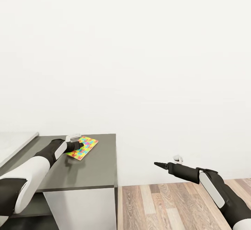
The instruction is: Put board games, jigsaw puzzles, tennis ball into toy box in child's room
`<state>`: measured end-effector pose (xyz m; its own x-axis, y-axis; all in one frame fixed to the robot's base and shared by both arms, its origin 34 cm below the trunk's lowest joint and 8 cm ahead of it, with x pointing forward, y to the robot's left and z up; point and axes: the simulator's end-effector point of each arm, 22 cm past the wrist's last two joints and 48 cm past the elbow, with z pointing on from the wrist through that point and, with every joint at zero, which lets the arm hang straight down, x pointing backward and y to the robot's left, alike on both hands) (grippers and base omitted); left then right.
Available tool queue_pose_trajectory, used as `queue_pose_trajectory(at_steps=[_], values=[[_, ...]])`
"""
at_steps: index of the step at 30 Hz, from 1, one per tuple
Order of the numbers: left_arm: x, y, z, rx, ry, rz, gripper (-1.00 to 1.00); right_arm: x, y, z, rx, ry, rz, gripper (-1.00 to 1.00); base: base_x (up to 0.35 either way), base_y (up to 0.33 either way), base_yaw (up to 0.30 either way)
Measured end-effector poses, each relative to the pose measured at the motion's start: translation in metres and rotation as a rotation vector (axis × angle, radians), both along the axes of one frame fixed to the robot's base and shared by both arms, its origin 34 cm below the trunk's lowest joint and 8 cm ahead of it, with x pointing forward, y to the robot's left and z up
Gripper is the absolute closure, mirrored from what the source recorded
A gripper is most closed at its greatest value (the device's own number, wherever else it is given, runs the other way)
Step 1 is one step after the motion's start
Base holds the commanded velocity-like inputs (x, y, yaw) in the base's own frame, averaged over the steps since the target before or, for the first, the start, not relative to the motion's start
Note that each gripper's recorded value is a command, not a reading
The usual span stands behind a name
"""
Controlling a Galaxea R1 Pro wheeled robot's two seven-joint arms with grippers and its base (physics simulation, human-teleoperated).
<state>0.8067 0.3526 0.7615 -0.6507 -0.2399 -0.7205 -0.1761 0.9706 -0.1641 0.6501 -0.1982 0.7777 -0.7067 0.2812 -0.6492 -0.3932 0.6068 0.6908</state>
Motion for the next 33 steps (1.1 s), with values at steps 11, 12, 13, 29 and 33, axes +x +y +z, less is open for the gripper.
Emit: queue_pose_trajectory(at_steps=[11,12,13,29,33], values=[[0.0,0.0,0.0,0.0,0.0,0.0,-1.0,0.004,-0.002,0.005,-0.002,-0.036,-0.01,-1.0,0.0,-0.071,0.0],[0.0,0.0,0.0,-0.001,0.0,0.0,-1.0,0.005,-0.003,0.006,-0.003,-0.05,-0.013,-1.0,0.0,-0.007,0.0],[0.0,0.0,0.0,-0.001,0.0,0.0,-1.0,0.006,-0.003,0.008,-0.003,-0.059,-0.015,-1.0,0.0,-0.005,0.0],[0.0,-0.001,0.0,-0.002,0.0,-0.003,-1.0,0.008,-0.004,0.011,0.001,-0.081,-0.018,-1.0,0.0,0.0,0.0],[0.0,-0.001,0.0,-0.002,0.0,-0.003,-1.0,0.008,-0.004,0.011,0.0,-0.081,-0.019,-1.0,0.0,0.0,0.0]])
